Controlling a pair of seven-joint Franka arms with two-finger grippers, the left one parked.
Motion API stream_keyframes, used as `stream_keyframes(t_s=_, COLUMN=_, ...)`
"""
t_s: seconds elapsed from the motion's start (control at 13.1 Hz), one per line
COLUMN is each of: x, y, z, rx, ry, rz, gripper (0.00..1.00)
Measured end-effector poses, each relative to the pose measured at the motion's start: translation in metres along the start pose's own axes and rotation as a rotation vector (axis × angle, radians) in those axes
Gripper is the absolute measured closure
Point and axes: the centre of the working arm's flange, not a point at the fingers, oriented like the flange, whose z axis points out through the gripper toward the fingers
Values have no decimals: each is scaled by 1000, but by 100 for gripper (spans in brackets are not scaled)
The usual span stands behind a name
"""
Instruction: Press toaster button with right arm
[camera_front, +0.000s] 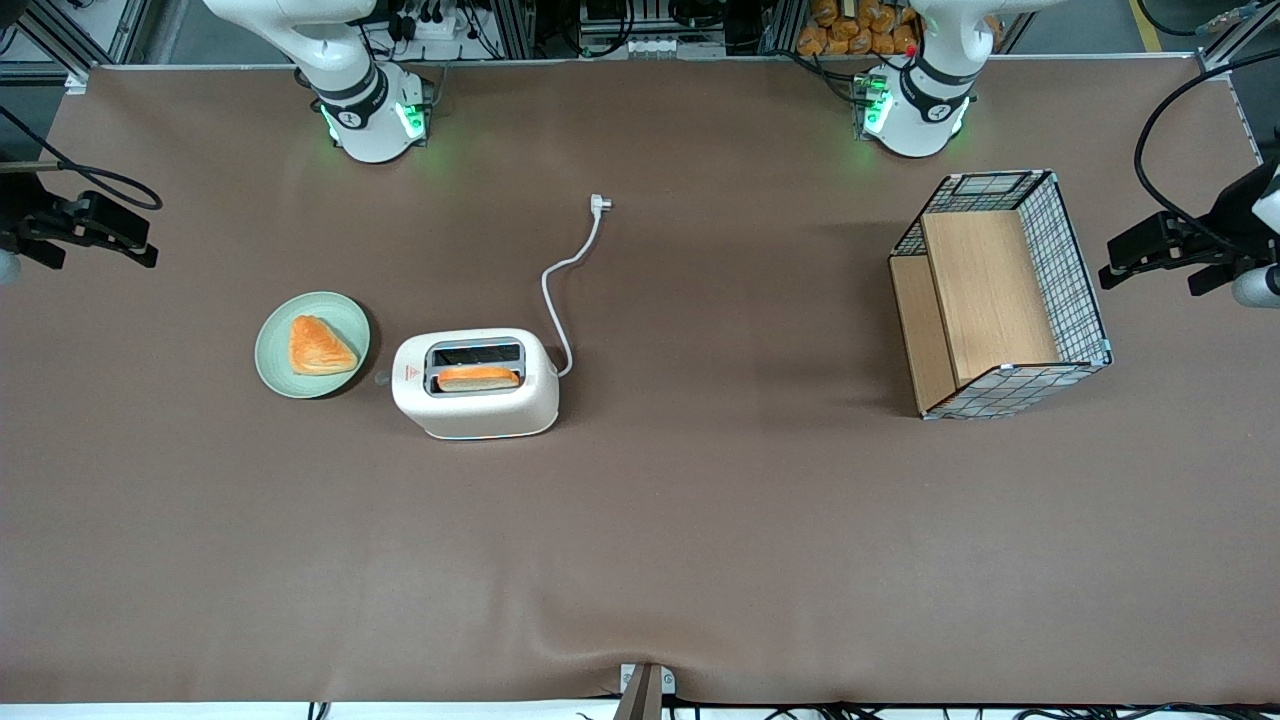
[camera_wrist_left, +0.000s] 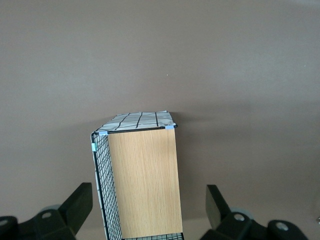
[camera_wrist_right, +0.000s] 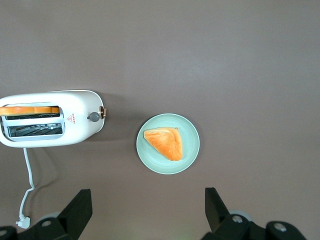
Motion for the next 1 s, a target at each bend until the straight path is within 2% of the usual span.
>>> stream_keyframes(t_s=1.0, x=0, y=2, z=0, rx=6, ry=0, rz=1, gripper=0)
